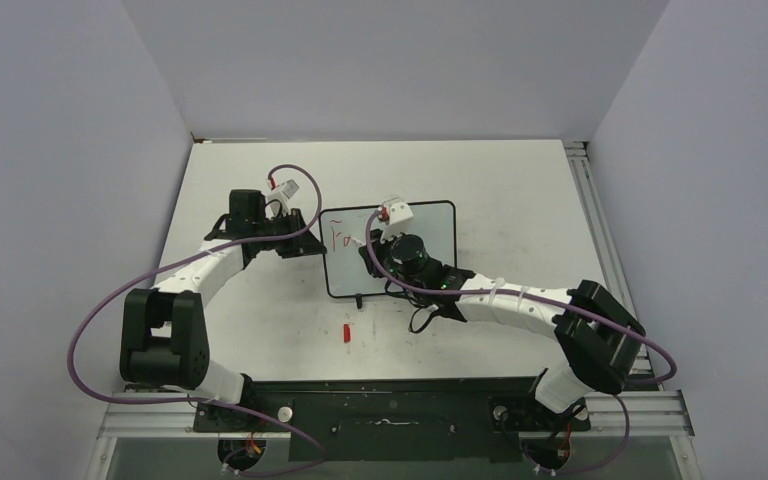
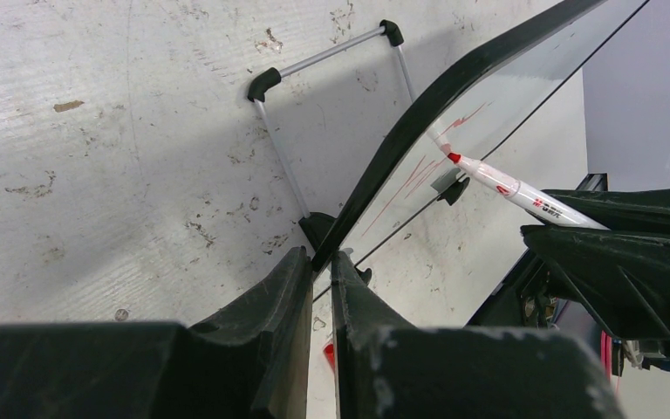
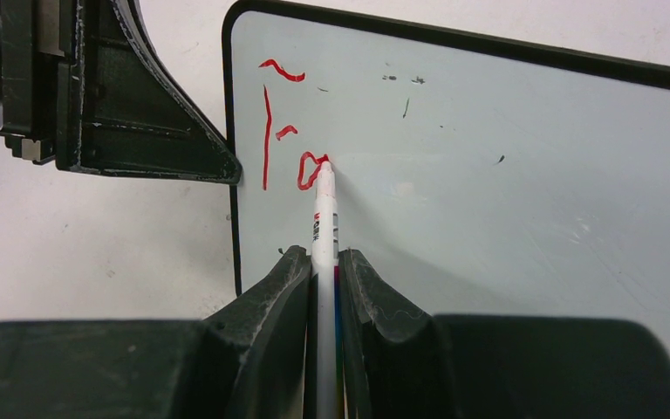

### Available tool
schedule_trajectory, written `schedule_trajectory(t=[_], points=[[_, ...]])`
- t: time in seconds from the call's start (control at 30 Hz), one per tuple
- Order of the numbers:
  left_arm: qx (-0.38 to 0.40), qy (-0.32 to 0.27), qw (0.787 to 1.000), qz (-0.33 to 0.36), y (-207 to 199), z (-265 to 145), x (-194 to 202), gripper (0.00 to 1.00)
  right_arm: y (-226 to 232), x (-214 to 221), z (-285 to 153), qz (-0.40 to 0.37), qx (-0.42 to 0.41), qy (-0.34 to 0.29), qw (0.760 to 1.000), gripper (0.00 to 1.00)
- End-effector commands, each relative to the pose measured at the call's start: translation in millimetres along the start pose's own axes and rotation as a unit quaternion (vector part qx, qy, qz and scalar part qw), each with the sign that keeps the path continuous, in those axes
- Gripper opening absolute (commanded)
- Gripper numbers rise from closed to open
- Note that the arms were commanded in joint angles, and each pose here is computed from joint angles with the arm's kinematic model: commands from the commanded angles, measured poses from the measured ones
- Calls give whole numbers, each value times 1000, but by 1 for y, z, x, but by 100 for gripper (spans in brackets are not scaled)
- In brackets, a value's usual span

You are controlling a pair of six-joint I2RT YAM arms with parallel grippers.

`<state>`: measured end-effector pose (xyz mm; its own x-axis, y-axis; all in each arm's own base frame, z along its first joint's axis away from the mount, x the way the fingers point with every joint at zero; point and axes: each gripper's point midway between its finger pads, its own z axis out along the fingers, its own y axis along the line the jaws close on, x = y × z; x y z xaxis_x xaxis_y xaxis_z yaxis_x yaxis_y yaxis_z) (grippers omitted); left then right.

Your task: Write a sentence on the whiteboard

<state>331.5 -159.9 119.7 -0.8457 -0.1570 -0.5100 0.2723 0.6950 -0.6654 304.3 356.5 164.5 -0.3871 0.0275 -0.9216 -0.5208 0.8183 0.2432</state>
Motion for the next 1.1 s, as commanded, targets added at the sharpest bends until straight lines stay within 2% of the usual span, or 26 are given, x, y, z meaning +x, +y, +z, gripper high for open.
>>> schedule_trajectory(t=[0.0,0.37,0.6,0.8,1.07], points=[[21,-9,1000,18,-16,-4,-13,8,0,-2,-5,6,1,-9,1000,5],[21,-9,1000,18,-16,-4,-13,8,-3,13,-10,8,9,5,1000,5],[20,-9,1000,17,-16,-4,-13,8,-7,-4,-17,5,23,-16,1000,5],[21,-9,1000,18,-17,-5,-13,8,10,-34,-31,14,-17,-51,998,5],[20,-9,1000,18,-16,-4,-12,8,9,-33,-20,8,-11,-48,999,5]])
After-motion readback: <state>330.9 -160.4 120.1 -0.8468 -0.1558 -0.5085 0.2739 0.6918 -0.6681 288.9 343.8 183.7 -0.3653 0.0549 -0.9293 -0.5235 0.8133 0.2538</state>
